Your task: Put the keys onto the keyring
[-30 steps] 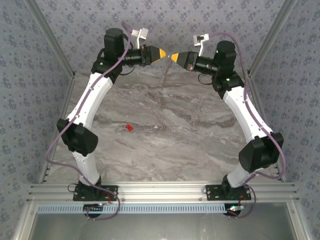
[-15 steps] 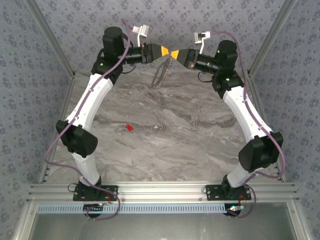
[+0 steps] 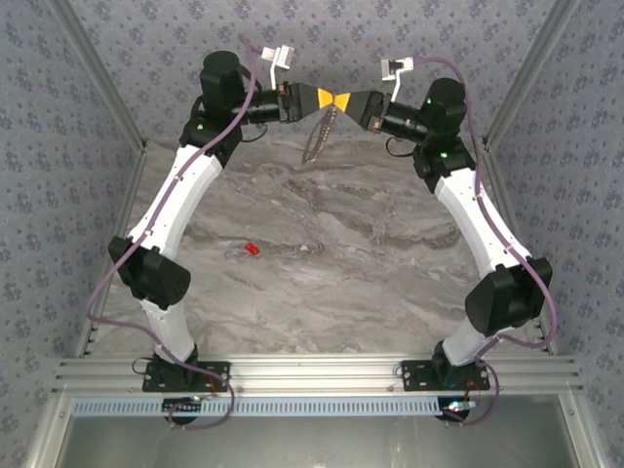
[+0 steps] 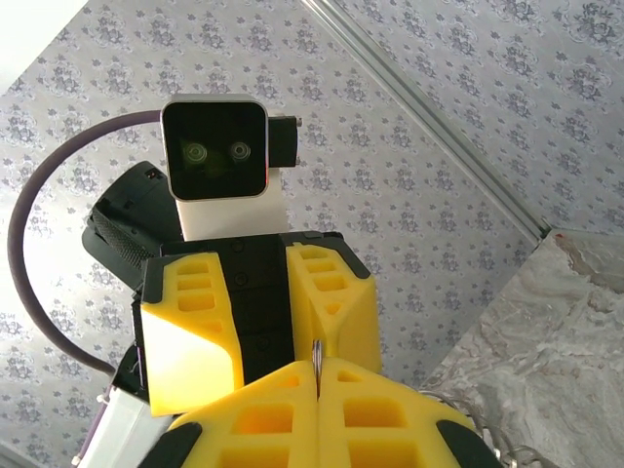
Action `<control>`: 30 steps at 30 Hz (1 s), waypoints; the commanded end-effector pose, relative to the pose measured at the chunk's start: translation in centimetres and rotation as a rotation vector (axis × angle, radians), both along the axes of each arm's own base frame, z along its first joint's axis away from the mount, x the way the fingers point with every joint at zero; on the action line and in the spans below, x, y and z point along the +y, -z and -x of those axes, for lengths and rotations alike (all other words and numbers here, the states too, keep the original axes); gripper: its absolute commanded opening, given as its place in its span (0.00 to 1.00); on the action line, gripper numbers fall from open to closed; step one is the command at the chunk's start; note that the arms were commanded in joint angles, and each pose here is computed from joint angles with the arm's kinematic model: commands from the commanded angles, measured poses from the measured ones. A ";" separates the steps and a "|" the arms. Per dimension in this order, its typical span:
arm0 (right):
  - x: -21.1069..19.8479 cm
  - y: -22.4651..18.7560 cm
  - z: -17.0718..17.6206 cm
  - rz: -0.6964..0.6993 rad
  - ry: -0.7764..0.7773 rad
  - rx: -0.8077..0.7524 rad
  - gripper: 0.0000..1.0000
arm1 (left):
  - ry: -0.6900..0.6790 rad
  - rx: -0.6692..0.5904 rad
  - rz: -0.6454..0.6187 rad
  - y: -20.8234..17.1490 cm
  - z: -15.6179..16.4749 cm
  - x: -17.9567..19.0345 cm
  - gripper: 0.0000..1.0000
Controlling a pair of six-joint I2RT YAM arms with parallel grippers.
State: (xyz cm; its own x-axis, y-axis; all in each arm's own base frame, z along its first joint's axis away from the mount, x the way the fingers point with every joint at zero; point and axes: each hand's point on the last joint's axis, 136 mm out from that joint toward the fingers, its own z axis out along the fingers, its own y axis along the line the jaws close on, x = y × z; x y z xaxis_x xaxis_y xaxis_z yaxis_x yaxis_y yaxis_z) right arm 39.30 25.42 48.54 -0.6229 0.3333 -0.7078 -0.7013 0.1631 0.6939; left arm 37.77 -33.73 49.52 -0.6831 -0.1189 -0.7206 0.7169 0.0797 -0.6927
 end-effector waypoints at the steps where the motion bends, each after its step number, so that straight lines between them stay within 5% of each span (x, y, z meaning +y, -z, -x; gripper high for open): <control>1: -0.1 -1.2 0.9 -0.018 -0.017 -0.042 0.00 | 0.047 -0.069 0.038 -2.2 2.1 -0.2 0.27; 17: -0.9 -0.3 0.5 -0.016 0.005 -0.012 0.01 | 0.056 -0.096 0.014 -1.7 2.9 -1.2 0.00; 22: -7.2 1.0 -2.0 -0.064 0.228 0.072 0.38 | -0.045 -0.169 -0.088 -0.3 2.3 -0.3 0.00; 30: -12.8 5.4 -3.2 -0.002 0.495 0.198 0.46 | -0.231 -0.532 -0.113 0.3 2.0 1.7 0.00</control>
State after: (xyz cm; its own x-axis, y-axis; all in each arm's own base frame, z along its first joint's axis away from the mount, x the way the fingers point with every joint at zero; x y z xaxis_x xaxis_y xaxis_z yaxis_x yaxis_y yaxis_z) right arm 43.38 12.97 43.26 -0.5472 0.6127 -0.5702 -0.4291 0.3796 0.8196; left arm 36.79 -33.51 45.36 -0.4806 -0.0651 -0.8745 0.8345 0.2726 -0.4789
